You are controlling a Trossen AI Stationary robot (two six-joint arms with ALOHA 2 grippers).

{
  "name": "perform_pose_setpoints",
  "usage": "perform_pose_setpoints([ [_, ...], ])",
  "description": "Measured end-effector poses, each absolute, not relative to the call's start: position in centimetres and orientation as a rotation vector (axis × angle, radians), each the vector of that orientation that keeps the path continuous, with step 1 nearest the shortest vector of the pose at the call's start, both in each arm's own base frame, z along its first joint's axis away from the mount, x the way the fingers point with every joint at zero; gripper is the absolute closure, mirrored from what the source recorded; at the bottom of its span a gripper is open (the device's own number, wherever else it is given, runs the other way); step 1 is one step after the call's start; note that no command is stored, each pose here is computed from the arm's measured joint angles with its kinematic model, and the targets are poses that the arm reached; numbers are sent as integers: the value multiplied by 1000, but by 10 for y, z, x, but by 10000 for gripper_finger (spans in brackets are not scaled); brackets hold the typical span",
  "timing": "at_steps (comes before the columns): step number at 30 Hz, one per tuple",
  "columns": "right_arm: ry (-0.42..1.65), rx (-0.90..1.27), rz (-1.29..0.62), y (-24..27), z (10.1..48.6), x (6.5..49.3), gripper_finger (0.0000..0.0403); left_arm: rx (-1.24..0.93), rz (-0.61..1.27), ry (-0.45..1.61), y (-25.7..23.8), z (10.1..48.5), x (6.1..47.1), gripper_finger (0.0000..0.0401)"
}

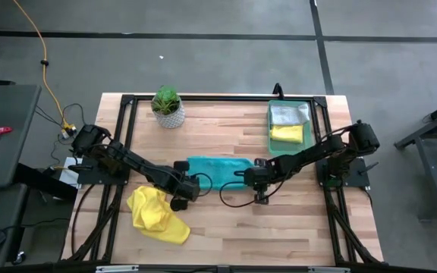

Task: Fold microfiber towels
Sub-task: Fold the blue microfiber cloth

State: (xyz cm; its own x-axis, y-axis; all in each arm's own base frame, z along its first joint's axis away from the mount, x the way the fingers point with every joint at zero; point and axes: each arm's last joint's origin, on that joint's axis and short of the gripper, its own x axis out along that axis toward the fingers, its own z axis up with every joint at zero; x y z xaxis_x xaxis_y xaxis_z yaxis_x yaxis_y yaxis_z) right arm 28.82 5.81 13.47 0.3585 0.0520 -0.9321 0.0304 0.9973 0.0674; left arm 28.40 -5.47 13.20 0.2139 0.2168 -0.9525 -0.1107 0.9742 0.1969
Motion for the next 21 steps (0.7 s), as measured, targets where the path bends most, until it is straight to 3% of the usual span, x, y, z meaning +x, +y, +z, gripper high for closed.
perform_pose_setpoints([
  [10, 1191, 376, 77, 61, 158, 282, 401, -198, 99, 1336, -53, 168, 271, 398],
  [21, 1128, 514, -172, 29, 175, 277, 402, -321, 308, 1247, -3, 188, 267, 400],
])
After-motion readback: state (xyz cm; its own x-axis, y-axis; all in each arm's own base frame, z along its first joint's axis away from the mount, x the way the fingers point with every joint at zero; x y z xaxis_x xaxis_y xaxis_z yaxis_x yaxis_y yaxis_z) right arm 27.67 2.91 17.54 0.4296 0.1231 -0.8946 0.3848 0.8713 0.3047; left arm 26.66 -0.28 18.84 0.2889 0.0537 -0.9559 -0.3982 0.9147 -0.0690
